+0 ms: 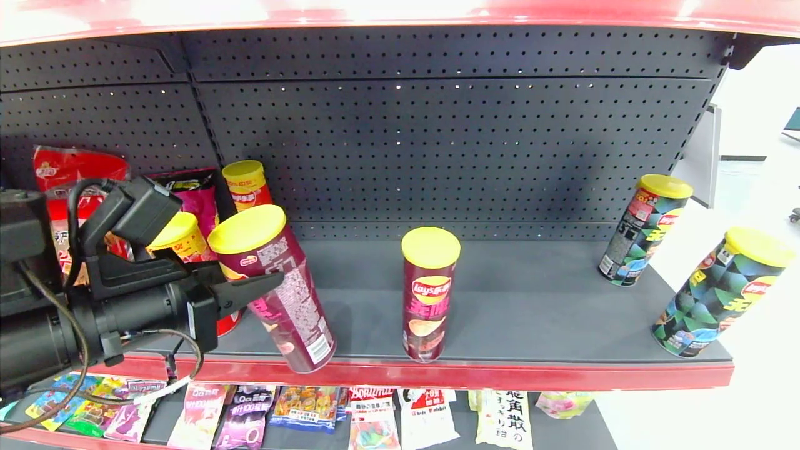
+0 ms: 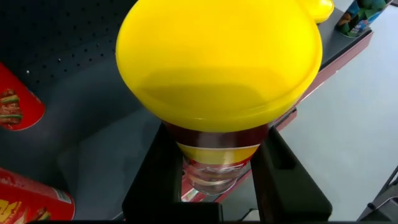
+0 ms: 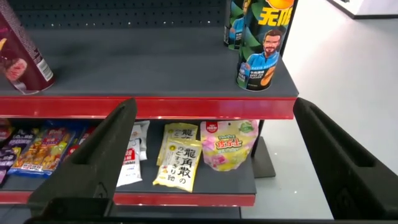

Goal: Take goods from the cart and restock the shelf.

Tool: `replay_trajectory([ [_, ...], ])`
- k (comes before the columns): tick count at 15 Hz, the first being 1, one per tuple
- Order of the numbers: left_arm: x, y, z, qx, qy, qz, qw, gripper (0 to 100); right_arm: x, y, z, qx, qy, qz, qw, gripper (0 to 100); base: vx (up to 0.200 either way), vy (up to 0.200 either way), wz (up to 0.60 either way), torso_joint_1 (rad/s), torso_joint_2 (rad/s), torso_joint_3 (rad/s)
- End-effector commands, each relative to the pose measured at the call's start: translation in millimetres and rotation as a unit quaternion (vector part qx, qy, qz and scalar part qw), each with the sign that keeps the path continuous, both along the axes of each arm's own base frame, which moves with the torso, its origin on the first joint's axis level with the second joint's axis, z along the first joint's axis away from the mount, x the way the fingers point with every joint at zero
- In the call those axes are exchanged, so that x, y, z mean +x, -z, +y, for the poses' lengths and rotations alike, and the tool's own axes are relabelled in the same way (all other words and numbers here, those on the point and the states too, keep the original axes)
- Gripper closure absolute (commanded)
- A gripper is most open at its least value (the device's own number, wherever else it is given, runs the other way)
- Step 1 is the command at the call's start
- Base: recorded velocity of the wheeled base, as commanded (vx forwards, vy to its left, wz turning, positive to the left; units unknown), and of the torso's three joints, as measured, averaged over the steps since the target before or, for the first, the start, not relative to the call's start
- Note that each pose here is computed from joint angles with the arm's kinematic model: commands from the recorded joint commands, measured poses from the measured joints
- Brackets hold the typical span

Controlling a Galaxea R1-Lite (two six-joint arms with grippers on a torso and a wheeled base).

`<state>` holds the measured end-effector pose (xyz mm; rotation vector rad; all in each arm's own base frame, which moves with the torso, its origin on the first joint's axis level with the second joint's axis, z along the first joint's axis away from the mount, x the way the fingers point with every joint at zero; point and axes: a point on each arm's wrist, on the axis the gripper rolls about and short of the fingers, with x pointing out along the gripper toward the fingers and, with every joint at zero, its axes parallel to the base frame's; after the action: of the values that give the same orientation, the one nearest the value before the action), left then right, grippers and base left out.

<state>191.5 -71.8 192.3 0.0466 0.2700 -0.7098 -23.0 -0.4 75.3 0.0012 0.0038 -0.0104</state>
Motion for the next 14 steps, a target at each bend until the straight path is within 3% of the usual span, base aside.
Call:
replay_trajectory([
  [1,3.1,3.3,-1.1,-0.001,-0.001,0.01,1.0,100,0.1,0.1,0.0,0.0,0.001,0.001,1.0,0,0.0,0.0,0.0,0.0,0.0,0.0],
  [11,24.4,21.0,-8.1,0.013,0.0,0.035,0.9993,100,0.1,0.1,0.0,0.0,0.0,0.001,1.0,0,0.0,0.0,0.0,0.0,0.0,0.0],
  [14,41.5,31.7,-15.7,0.013,0.004,0.021,0.9997,100,0.1,0.1,0.0,0.0,0.0,0.001,1.0,0,0.0,0.0,0.0,0.0,0.0,0.0],
])
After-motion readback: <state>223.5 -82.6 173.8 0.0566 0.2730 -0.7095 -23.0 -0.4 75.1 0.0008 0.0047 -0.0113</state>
